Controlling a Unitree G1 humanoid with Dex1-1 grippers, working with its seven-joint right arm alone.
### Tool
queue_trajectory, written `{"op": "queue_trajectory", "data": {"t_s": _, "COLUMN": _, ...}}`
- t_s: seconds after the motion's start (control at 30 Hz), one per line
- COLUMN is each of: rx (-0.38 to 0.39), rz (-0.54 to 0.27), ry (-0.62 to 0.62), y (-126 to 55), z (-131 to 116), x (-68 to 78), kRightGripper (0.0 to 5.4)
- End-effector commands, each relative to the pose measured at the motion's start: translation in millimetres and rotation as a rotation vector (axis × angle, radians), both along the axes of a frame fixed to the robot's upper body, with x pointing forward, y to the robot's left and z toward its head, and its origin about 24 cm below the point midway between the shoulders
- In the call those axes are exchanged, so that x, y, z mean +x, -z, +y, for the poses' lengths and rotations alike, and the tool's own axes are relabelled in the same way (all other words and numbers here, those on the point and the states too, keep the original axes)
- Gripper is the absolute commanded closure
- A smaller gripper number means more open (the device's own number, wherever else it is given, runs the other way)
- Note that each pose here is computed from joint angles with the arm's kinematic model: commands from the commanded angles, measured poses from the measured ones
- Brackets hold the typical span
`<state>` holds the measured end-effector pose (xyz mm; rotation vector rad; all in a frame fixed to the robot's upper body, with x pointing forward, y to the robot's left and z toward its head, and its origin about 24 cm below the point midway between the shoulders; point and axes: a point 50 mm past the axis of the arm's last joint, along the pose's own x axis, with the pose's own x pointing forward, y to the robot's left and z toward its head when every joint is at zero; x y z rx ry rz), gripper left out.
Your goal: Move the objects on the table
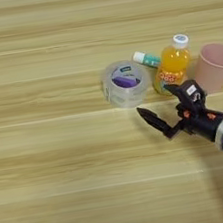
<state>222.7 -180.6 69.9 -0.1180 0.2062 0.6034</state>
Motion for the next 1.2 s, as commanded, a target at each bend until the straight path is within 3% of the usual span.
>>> {"op": "queue_trajectory", "data": {"t_s": 0.03, "rx": -0.039, "rz": -0.164, "ry": -0.077, "y": -32.6, "z": 7, "x": 8.6, "kRightGripper": 0.04}}
{"op": "queue_trajectory", "data": {"t_s": 0.23, "rx": -0.105, "rz": -0.205, "ry": -0.162, "y": -42.7, "z": 16, "x": 17.4, "kRightGripper": 0.04}}
{"op": "queue_trajectory", "data": {"t_s": 0.57, "rx": -0.221, "rz": -0.215, "ry": -0.277, "y": -49.6, "z": 34, "x": 48.8, "kRightGripper": 0.04}}
{"op": "queue_trajectory", "data": {"t_s": 0.8, "rx": -0.234, "rz": -0.171, "ry": -0.3, "y": -41.4, "z": 39, "x": 65.1, "kRightGripper": 0.04}}
{"op": "queue_trajectory", "data": {"t_s": 1.2, "rx": -0.21, "rz": -0.122, "ry": -0.366, "y": -31.0, "z": 53, "x": 67.1, "kRightGripper": 0.04}}
